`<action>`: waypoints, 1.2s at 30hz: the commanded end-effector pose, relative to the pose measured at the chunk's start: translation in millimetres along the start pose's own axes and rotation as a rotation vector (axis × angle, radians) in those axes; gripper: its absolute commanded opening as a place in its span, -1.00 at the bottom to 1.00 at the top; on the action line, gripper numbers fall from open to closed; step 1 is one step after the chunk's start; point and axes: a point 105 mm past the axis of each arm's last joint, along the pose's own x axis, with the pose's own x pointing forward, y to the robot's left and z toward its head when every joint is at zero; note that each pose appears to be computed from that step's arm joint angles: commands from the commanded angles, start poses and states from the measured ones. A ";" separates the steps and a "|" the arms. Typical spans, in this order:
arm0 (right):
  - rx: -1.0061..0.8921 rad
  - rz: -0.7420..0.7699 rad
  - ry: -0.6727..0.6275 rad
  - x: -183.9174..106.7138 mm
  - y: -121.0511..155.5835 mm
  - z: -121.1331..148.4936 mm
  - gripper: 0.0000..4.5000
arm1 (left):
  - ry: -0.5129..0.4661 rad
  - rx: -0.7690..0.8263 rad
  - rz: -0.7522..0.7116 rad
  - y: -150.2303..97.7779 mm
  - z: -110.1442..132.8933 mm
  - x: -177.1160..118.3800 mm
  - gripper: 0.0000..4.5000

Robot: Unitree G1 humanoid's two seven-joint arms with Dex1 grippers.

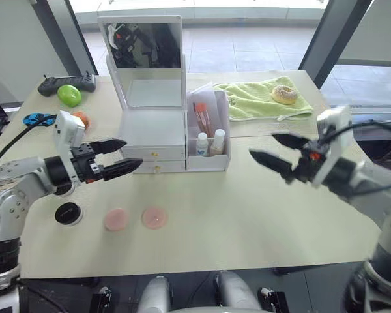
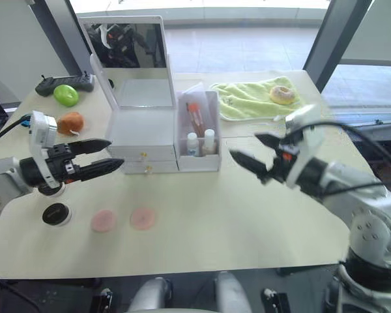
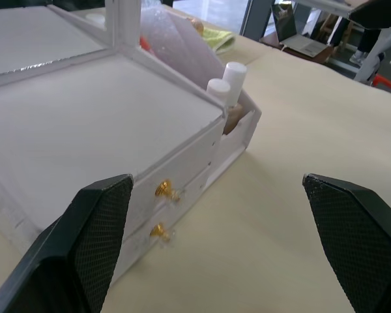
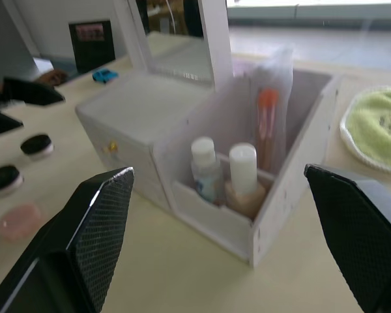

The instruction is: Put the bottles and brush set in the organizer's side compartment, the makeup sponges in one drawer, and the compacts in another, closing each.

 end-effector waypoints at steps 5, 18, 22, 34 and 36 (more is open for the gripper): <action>-0.012 -0.125 0.038 -72.3 -14.1 -30.2 0.97 | 0.142 0.036 0.233 54.7 -37.3 -70.4 1.00; -0.061 -0.504 0.069 -155.3 -65.4 -53.5 0.97 | 0.244 0.011 0.873 129.4 -84.4 -213.4 1.00; -0.044 -0.554 0.056 -172.8 -70.6 -55.7 0.97 | 0.193 -0.006 0.913 130.7 -80.7 -225.8 1.00; -0.071 -0.446 0.036 -135.8 -54.8 -43.6 0.97 | 0.125 -0.035 0.751 125.1 -84.2 -179.4 1.00; -0.081 -0.392 0.023 -117.4 -47.2 -38.5 0.97 | 0.123 -0.030 0.657 116.4 -83.5 -155.2 1.00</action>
